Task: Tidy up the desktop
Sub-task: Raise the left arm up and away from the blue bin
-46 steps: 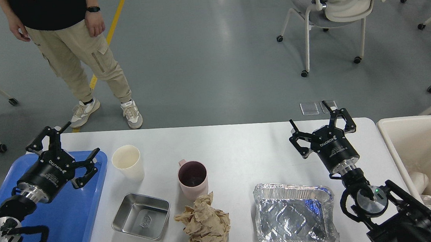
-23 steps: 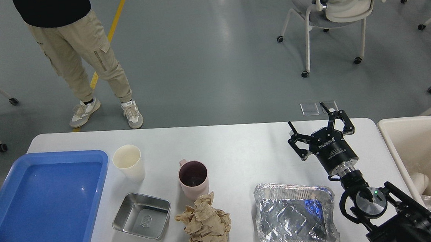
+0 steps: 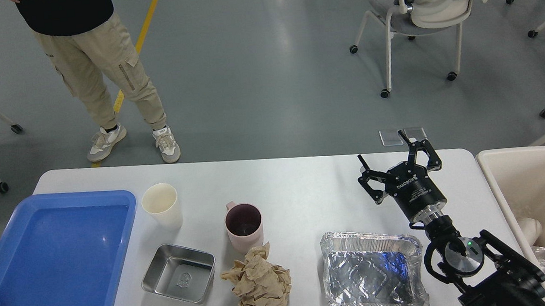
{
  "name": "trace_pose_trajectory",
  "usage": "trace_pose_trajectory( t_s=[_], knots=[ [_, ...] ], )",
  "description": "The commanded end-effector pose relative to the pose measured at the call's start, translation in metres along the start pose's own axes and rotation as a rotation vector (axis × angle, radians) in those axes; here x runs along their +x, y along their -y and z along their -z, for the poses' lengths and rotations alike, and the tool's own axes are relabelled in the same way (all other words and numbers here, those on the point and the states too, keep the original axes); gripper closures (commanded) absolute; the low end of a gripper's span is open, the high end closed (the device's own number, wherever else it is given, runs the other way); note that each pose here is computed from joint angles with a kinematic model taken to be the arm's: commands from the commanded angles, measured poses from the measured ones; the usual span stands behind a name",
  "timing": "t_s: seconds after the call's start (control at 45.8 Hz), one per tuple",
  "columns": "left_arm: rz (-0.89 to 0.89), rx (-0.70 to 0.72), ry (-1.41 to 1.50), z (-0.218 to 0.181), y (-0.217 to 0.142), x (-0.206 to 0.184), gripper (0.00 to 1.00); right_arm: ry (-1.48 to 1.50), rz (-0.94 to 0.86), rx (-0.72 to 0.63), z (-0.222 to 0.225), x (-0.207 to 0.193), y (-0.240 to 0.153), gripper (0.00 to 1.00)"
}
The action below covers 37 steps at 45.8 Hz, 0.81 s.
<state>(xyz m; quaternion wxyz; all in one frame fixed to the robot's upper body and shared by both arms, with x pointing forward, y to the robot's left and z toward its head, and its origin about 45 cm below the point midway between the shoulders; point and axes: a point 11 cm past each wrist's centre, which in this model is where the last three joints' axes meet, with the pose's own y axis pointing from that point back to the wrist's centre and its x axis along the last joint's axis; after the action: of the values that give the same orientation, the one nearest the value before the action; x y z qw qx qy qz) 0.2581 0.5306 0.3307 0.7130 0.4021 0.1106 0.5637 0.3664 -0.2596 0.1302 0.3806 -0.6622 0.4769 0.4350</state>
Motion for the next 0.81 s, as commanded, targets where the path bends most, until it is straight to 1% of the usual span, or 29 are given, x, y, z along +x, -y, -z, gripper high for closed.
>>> trace_pose_trajectory(
  t_s=[0.0,0.087,0.24,0.349,0.393,0.568,0.655,0.786],
  knots=[
    [-0.006,-0.020,-0.008,0.000,0.000,0.003,0.02,0.000,-0.004,-0.001,0.000,0.001,-0.001,0.00],
    [-0.016,-0.065,-0.027,-0.002,0.003,0.005,0.02,0.000,-0.002,-0.001,0.000,0.000,0.000,0.00],
    [-0.028,-0.117,-0.080,0.017,0.016,0.007,0.02,-0.001,0.001,-0.001,0.000,-0.001,0.001,0.00],
    [-0.009,-0.231,-0.097,0.024,0.032,-0.007,0.02,-0.001,0.001,-0.001,0.000,-0.001,0.001,0.00],
    [-0.011,-0.252,-0.117,0.027,0.036,-0.009,0.02,-0.001,0.001,-0.001,0.000,-0.001,0.001,0.00],
    [-0.030,-0.221,-0.144,0.040,0.041,-0.010,0.02,-0.002,-0.003,0.001,0.000,0.000,0.001,0.00],
    [-0.062,-0.164,-0.162,0.055,0.043,-0.004,0.02,0.001,-0.002,0.001,-0.001,0.000,0.001,0.00],
    [0.029,-0.164,-0.158,0.057,0.042,-0.010,0.02,0.009,-0.003,0.000,-0.004,0.000,0.002,0.00]
  ],
)
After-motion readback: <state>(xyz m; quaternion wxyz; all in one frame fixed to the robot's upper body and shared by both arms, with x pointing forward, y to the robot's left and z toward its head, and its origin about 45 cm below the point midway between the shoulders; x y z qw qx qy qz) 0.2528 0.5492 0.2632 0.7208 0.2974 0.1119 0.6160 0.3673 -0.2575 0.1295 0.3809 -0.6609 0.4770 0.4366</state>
